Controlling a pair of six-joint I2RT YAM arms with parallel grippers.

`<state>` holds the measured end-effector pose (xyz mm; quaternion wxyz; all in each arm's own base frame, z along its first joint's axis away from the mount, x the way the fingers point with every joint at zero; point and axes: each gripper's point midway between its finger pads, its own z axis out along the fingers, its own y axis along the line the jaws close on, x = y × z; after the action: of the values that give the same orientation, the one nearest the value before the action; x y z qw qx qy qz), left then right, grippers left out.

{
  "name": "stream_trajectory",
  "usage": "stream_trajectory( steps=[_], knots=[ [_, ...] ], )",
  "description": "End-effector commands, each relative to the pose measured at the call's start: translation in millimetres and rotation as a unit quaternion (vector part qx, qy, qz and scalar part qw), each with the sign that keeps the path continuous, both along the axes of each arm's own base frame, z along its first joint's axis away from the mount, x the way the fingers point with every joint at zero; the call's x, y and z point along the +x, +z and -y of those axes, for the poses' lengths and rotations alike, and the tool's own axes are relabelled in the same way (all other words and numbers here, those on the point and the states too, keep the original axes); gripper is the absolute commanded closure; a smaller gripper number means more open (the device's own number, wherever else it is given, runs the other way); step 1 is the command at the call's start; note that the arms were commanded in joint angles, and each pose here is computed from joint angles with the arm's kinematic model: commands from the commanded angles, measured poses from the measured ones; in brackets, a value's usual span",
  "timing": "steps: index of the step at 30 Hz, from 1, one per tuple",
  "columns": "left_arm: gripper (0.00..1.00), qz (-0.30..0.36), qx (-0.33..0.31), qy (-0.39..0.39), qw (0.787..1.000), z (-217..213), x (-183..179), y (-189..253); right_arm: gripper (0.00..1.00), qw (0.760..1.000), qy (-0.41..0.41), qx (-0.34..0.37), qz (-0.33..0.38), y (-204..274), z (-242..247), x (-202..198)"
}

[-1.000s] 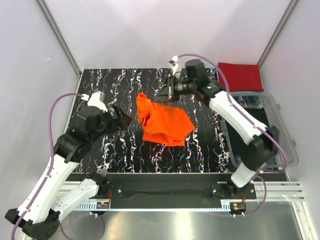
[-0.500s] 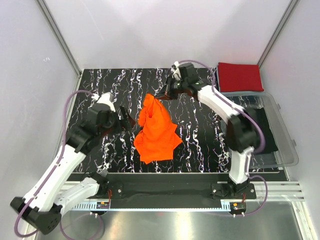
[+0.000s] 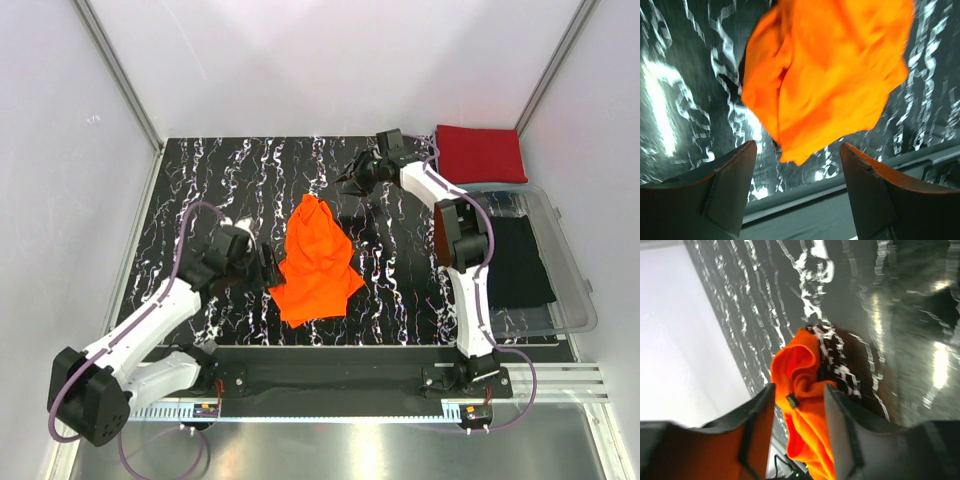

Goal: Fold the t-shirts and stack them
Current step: Move the tshirt to the center of the board, then flatten the tshirt out

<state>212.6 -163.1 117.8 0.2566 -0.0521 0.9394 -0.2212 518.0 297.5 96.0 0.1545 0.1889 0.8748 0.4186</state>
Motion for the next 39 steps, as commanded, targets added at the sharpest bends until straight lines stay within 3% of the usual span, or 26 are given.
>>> stream_trajectory(
  steps=[1, 5, 8, 20, 33, 36, 39],
  knots=[
    [0.28, 0.002, -0.051, -0.012, 0.999, 18, -9, -3, 0.47, 0.998, -0.014, -0.007, 0.061, 56, 9, -4],
    [0.28, -0.026, -0.047, 0.008, 0.999, 17, -27, -34, 0.37, 0.997, 0.001, -0.026, 0.076, 63, 21, -27],
    [0.34, -0.041, -0.065, 0.017, 0.997, 25, -33, -46, 0.31, 0.995, 0.015, -0.025, 0.098, 86, 28, -48],
    [0.44, -0.051, -0.067, 0.034, 0.996, 37, -36, -76, 0.31, 0.993, 0.016, -0.055, 0.105, 91, 57, -116],
    [0.52, -0.064, -0.055, 0.053, 0.995, 37, -48, -84, 0.32, 0.994, 0.02, -0.067, 0.087, 71, 63, -129],
    [0.59, -0.045, -0.071, 0.051, 0.995, 41, -46, -65, 0.32, 0.994, 0.022, -0.069, 0.076, 63, 67, -140],
    [0.72, -0.026, -0.067, 0.061, 0.996, 38, -38, -60, 0.32, 0.994, 0.019, -0.075, 0.071, 58, 71, -151]
  ],
)
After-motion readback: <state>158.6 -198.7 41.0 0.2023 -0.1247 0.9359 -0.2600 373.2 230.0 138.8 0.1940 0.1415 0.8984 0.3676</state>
